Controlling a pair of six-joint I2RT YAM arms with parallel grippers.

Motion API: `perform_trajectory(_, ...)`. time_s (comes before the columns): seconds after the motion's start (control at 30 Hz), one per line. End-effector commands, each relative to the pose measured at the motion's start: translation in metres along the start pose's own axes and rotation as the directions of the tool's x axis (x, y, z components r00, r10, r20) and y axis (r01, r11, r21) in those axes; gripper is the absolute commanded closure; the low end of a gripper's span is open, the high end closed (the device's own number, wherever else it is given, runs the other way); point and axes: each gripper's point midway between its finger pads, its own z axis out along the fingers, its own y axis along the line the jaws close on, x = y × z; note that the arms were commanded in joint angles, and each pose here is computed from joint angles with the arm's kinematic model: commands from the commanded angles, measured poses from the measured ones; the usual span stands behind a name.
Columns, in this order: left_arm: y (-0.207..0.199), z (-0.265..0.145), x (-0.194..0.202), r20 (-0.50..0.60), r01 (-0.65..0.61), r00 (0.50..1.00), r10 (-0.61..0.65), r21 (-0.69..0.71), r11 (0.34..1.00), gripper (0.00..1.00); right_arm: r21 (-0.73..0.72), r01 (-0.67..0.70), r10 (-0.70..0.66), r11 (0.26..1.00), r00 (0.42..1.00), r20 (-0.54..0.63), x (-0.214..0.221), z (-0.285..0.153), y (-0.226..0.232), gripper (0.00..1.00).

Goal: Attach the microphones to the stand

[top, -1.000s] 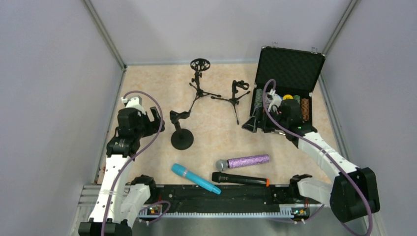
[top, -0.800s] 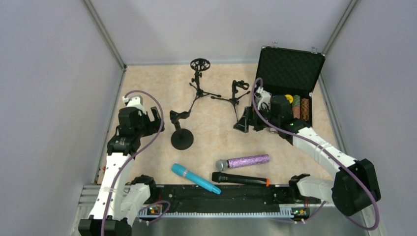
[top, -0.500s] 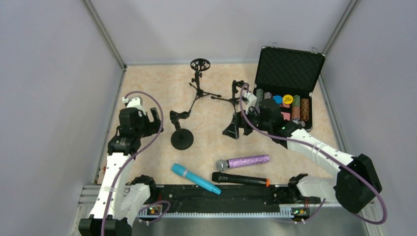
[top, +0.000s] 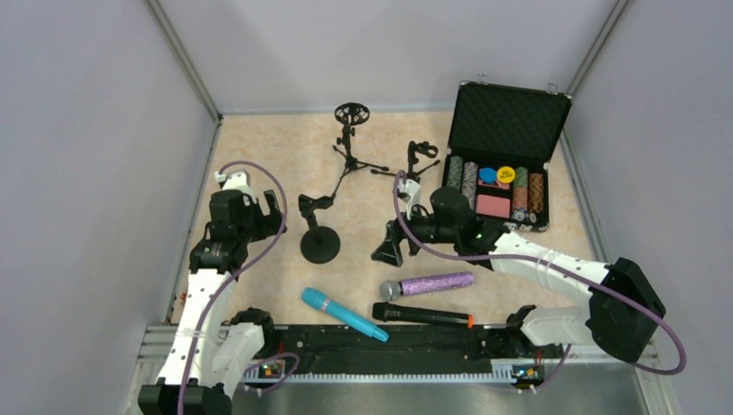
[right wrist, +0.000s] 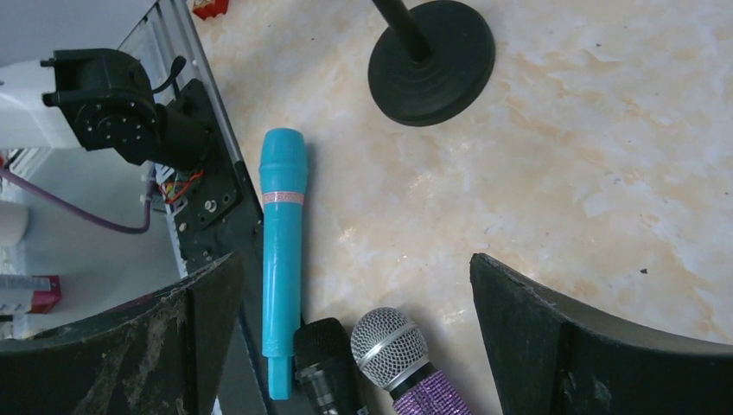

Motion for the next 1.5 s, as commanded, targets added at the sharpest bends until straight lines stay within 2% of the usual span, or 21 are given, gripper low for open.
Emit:
perform_trajectory(0.0,0.001,0.001,-0.006,0.027,-0.008,1.000,0.008,-0.008,1.000,0.03,-0.011,0.108,-0.108,0.994,0.994,0.013,-0.008,0.011,0.012,0.01)
perform_trajectory(0.27,0.000,0.002,-0.005,0.020,-0.005,1.000,0.005,0.002,1.000,0.03,-0.071,0.224,-0.224,0.972,0.975,0.009,0.001,0.023,0.043,0.01)
perform_trajectory(0.97,-0.001,0.001,-0.005,0.020,-0.005,1.000,0.005,0.003,1.000,0.04,-0.092,0.209,-0.205,0.974,0.977,0.049,-0.006,0.025,0.051,0.01)
perform_trajectory(1.47,-0.001,0.002,-0.003,0.013,-0.007,1.000,0.006,0.006,1.000,0.04,-0.044,0.198,-0.198,0.979,0.980,0.013,0.002,0.024,0.041,0.01)
